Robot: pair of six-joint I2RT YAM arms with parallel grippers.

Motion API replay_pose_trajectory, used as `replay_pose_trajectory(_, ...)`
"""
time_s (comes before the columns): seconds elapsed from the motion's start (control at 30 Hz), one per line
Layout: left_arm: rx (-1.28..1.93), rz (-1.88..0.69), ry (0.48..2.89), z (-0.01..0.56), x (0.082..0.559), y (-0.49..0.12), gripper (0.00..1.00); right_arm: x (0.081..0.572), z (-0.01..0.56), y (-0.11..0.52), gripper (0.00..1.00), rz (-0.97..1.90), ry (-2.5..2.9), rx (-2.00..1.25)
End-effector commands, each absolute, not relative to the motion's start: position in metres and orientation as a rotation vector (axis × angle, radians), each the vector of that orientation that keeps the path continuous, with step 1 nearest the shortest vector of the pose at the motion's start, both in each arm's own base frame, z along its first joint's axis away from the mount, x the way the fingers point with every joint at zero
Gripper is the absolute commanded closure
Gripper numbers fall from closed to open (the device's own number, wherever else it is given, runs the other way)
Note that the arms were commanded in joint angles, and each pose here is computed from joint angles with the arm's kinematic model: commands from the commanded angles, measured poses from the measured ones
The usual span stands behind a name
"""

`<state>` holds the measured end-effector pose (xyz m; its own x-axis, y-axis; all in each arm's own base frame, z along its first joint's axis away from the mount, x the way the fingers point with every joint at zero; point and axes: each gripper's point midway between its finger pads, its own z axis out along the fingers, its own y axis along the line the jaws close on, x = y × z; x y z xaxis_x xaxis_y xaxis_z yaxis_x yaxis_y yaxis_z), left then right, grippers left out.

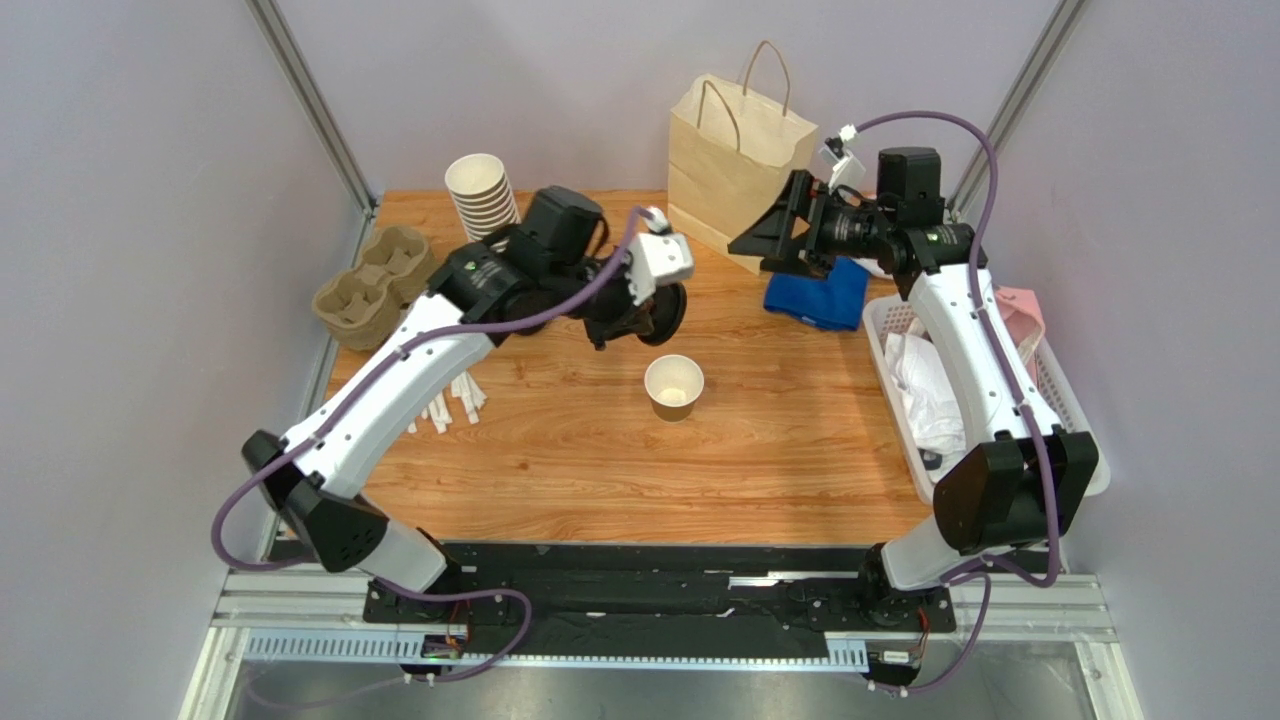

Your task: Pack the takeout coffee

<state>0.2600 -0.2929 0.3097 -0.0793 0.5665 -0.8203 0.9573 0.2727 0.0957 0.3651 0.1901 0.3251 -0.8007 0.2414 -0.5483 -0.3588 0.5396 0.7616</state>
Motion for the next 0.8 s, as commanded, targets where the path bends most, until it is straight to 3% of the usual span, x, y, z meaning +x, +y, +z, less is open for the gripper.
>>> replay_pose_trajectory(0.0, 1.746, -0.324, 1.722, 0.267, 0.262, -0.282, 1.00, 0.350, 0.277, 0.174, 0.05, 1.081, 2.320, -0.193)
replay_pose_trajectory(0.23, 1.958, -0.071, 1.633, 0.234, 0.274, -0.299, 1.00, 0.344, 0.236, 0.181, 0.05, 1.143, 2.447, -0.188)
replay_pose_trajectory(0.53, 2.119, 0.025, 1.546, 0.207, 0.270, -0.324, 1.00, 0.332, 0.199, 0.200, 0.05, 1.256, 2.556, -0.198)
replay_pose_trajectory(0.77, 2.189, 0.056, 1.535, 0.189, 0.270, -0.332, 1.00, 0.321, 0.170, 0.210, 0.19, 1.331, 2.620, -0.182)
